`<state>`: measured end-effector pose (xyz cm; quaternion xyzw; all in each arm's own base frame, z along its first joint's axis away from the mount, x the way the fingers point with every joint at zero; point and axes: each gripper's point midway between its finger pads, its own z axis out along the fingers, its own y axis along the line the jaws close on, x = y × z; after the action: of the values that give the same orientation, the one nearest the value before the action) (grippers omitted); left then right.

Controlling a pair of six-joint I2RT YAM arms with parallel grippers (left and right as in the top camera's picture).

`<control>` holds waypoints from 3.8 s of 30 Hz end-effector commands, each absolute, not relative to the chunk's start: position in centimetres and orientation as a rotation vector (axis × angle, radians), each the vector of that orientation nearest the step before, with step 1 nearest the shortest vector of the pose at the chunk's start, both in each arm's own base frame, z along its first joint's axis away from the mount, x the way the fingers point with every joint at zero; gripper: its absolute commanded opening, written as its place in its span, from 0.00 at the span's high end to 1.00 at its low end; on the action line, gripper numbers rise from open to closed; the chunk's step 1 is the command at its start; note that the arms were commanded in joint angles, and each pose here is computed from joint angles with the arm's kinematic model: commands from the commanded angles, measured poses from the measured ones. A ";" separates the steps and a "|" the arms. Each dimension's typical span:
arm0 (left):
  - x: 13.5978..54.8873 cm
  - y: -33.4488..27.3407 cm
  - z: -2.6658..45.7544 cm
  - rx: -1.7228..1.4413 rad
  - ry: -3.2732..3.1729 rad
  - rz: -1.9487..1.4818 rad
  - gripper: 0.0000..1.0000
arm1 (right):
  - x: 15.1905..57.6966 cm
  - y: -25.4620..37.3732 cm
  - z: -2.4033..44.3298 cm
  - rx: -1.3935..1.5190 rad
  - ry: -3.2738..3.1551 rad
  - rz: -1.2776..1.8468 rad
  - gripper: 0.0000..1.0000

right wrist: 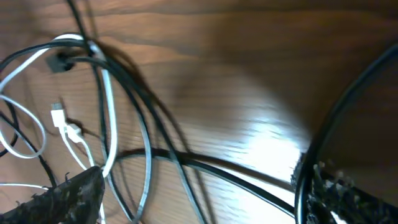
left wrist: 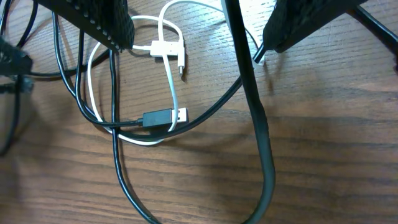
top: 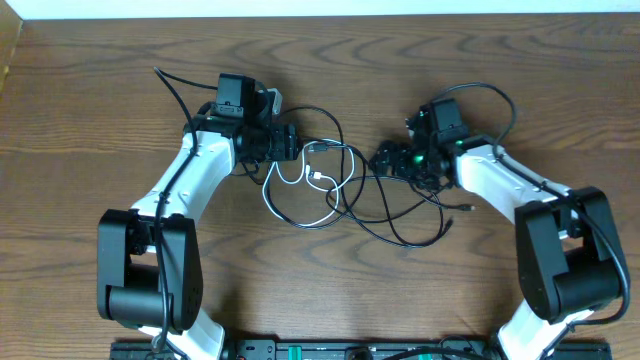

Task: Untangle cables

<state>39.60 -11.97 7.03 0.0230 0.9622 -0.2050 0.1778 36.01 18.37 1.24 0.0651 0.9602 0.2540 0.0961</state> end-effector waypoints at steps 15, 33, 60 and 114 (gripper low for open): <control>39.6 -11.9 7.6 0.071 2.707 -0.567 0.28 | 31.1 19.3 -5.7 0.092 3.026 0.617 0.78; 39.6 -11.9 7.6 0.071 2.707 -0.567 0.28 | 31.3 19.6 -5.8 0.065 3.010 0.590 0.93; 39.6 -11.9 7.6 0.071 2.707 -0.567 0.27 | 31.5 20.1 -5.0 0.077 3.002 0.564 0.43; 41.5 -7.3 7.9 -0.498 2.657 -0.594 0.22 | 36.8 34.1 7.4 -0.369 2.373 0.596 0.11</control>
<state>41.56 -6.69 6.99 -0.1560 0.9521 -0.1846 0.1874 36.56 33.64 6.90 -0.1502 0.9084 0.2229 0.3202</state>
